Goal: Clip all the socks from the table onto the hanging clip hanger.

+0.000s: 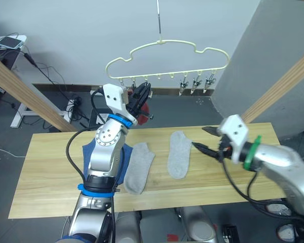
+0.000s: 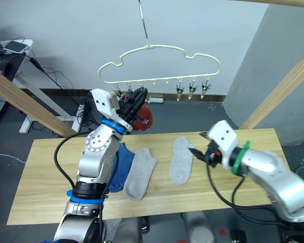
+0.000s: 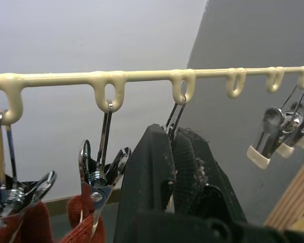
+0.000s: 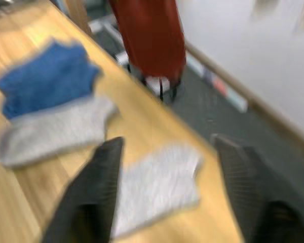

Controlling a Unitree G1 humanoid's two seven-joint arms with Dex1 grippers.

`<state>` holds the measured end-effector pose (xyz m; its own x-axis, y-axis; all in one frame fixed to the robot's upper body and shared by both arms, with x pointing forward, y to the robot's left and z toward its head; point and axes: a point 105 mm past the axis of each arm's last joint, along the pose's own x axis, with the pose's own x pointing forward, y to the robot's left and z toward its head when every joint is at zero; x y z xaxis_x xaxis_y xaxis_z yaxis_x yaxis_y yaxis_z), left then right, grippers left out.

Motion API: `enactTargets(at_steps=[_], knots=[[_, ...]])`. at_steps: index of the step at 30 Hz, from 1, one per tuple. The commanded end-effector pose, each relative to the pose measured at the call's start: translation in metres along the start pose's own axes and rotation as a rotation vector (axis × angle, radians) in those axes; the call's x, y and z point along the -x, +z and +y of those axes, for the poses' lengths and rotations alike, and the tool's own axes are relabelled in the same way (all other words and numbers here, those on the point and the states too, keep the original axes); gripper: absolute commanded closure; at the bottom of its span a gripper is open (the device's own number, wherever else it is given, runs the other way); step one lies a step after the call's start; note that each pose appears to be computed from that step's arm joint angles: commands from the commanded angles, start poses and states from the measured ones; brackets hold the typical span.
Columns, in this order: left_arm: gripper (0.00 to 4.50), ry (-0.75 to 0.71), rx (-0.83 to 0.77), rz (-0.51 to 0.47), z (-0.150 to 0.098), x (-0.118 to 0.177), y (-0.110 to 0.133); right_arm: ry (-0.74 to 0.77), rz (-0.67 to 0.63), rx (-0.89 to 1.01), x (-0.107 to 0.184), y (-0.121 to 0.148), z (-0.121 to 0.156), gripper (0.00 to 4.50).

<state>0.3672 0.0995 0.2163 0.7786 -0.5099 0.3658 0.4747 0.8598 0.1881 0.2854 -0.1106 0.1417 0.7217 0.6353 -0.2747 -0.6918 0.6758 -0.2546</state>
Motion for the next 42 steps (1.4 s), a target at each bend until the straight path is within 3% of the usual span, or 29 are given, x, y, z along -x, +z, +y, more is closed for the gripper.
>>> enactTargets(at_steps=[1, 3, 7, 12, 20, 23, 30, 32, 34, 36, 40, 42], knots=[[4.48, -0.075, -0.001, -0.04, -0.007, 0.002, 0.017, -0.12, 0.005, 0.043, -0.023, -0.009, 0.0, 0.04], [4.48, -0.118, -0.001, -0.038, -0.006, 0.005, 0.021, -0.225, 0.026, 0.035, -0.051, -0.027, 0.002, 0.0], [4.48, -0.171, 0.017, -0.026, -0.005, 0.007, 0.024, -0.313, -0.006, 0.038, -0.077, -0.032, 0.0, 0.0], [4.48, -0.196, 0.001, -0.016, -0.003, 0.007, 0.026, -0.292, -0.014, 0.005, -0.113, -0.042, 0.007, 0.0], [4.48, -0.206, -0.001, -0.004, -0.004, 0.009, 0.026, -0.301, 0.123, -0.146, -0.127, -0.087, 0.005, 0.0], [4.48, -0.202, -0.006, 0.002, -0.001, 0.01, 0.026, -0.306, 0.133, -0.165, -0.127, -0.089, 0.006, 0.6], [4.48, -0.209, 0.006, 0.019, 0.003, 0.012, 0.026, -0.286, 0.124, -0.192, -0.126, -0.09, 0.013, 3.01], [4.48, -0.227, 0.012, 0.022, 0.003, 0.014, 0.026, -0.284, 0.101, -0.209, -0.127, -0.083, 0.013, 3.86], [4.48, -0.242, 0.025, 0.024, 0.003, 0.014, 0.027, -0.276, 0.075, -0.212, -0.128, -0.074, 0.013, 4.42], [4.48, -0.246, 0.038, 0.025, 0.005, 0.015, 0.028, -0.263, 0.016, -0.195, -0.131, -0.053, 0.012, 4.5], [4.48, -0.28, 0.085, 0.012, 0.003, 0.015, 0.035, -0.209, -0.261, -0.009, -0.127, 0.024, 0.021, 4.5], [4.48, -0.281, 0.094, 0.012, 0.003, 0.014, 0.035, -0.192, -0.292, 0.005, -0.125, 0.031, 0.025, 4.5]])
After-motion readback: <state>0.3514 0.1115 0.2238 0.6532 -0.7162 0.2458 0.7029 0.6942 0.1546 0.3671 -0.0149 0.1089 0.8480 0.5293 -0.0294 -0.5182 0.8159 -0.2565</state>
